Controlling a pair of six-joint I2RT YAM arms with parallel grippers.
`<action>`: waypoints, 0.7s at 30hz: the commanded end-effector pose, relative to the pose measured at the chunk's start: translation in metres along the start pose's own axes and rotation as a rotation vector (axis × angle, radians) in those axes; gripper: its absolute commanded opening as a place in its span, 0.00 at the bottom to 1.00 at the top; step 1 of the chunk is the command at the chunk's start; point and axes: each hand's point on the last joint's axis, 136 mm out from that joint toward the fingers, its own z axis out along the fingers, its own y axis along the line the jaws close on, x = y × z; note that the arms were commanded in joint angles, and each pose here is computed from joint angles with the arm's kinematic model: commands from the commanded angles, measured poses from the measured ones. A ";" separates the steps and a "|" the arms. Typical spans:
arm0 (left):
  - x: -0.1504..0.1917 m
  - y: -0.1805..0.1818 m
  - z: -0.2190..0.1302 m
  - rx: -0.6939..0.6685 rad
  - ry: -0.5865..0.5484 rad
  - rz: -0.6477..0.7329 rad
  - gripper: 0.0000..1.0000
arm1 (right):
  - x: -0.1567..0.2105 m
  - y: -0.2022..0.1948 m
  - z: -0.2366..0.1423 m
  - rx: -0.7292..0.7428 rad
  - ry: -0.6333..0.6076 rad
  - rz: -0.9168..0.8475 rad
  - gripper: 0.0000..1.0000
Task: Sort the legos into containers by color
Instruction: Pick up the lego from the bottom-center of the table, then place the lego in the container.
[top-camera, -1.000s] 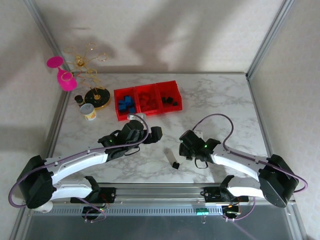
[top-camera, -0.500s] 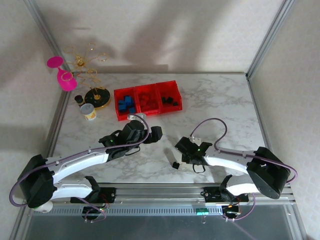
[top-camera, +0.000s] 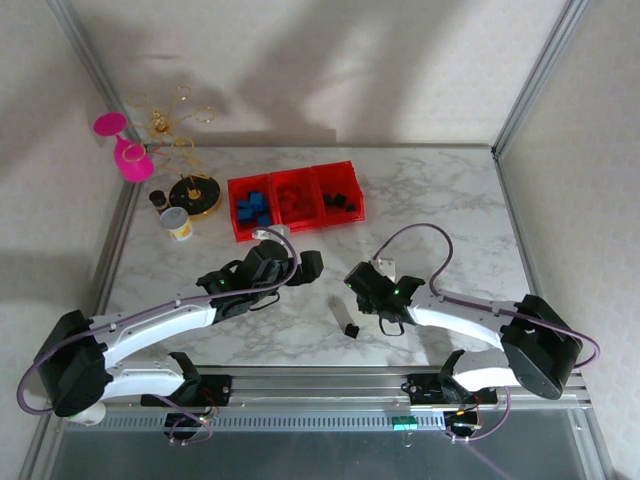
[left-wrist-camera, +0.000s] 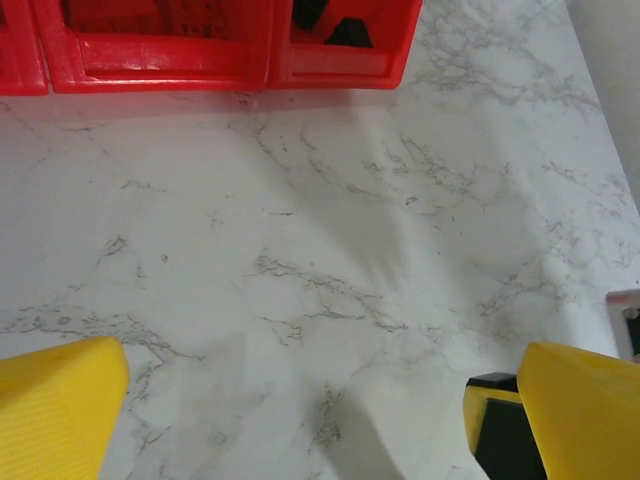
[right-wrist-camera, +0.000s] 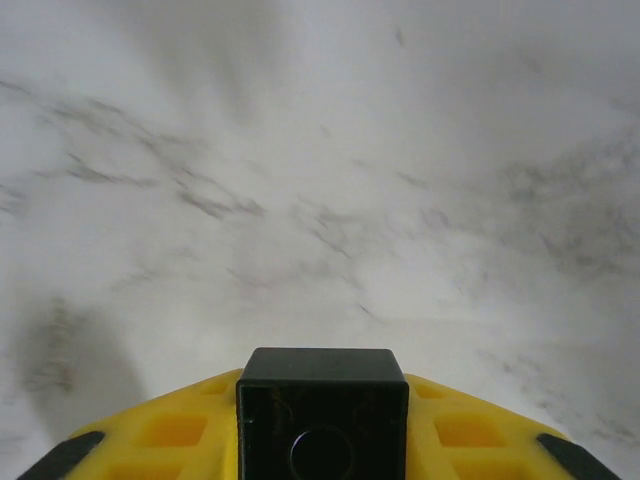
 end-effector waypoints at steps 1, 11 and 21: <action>-0.023 -0.004 -0.012 -0.002 -0.069 -0.013 1.00 | -0.051 0.012 -0.012 -0.024 -0.128 -0.017 0.32; -0.064 0.006 -0.015 -0.013 -0.134 -0.073 1.00 | -0.165 0.045 0.017 -0.061 -0.288 -0.071 0.33; -0.086 0.026 -0.008 -0.044 -0.155 -0.104 1.00 | -0.249 0.062 0.071 -0.051 -0.356 -0.082 0.32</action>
